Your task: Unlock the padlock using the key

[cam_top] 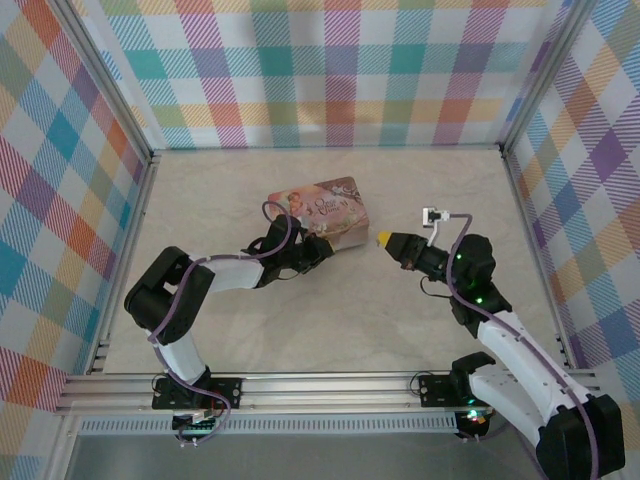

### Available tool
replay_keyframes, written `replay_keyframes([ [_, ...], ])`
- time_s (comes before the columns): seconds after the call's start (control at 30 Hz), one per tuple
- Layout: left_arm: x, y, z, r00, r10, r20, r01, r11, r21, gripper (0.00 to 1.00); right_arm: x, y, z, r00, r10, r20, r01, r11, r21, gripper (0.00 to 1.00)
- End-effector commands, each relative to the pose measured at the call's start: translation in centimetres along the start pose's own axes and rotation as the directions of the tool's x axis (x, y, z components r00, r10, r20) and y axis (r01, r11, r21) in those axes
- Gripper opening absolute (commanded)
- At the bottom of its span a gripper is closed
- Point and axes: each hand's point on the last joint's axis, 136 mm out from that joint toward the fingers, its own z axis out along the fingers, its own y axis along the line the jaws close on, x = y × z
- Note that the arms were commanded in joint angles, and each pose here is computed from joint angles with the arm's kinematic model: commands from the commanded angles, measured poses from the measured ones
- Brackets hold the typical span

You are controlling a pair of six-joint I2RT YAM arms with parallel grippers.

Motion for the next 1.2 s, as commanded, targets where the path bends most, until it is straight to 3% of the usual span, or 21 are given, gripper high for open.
replay_keyframes([
  [0.0, -0.4, -4.7, -1.2, 1.000, 0.017, 0.004, -0.018, 0.993, 0.114, 0.07, -0.9, -0.6, 0.1, 0.995, 0.073, 0.066, -0.072, 0.997, -0.020, 0.00],
  [0.37, -0.4, -5.5, -1.9, 1.000, 0.012, 0.010, -0.013, 0.991, 0.133, 0.07, -0.4, -6.9, -0.4, 0.946, 0.257, 0.196, -0.279, 0.955, 0.095, 0.00],
  [0.63, -0.6, -6.1, -2.0, 1.000, 0.008, 0.011, -0.009, 0.989, 0.151, 0.08, 1.4, -10.1, 0.5, 0.925, 0.337, 0.174, -0.360, 0.925, 0.120, 0.00],
  [1.17, -0.7, -6.3, -1.7, 1.000, -0.013, 0.018, 0.010, 0.982, 0.186, 0.08, 4.8, -11.1, 3.9, 0.895, 0.441, 0.068, -0.445, 0.893, 0.065, 0.00],
])
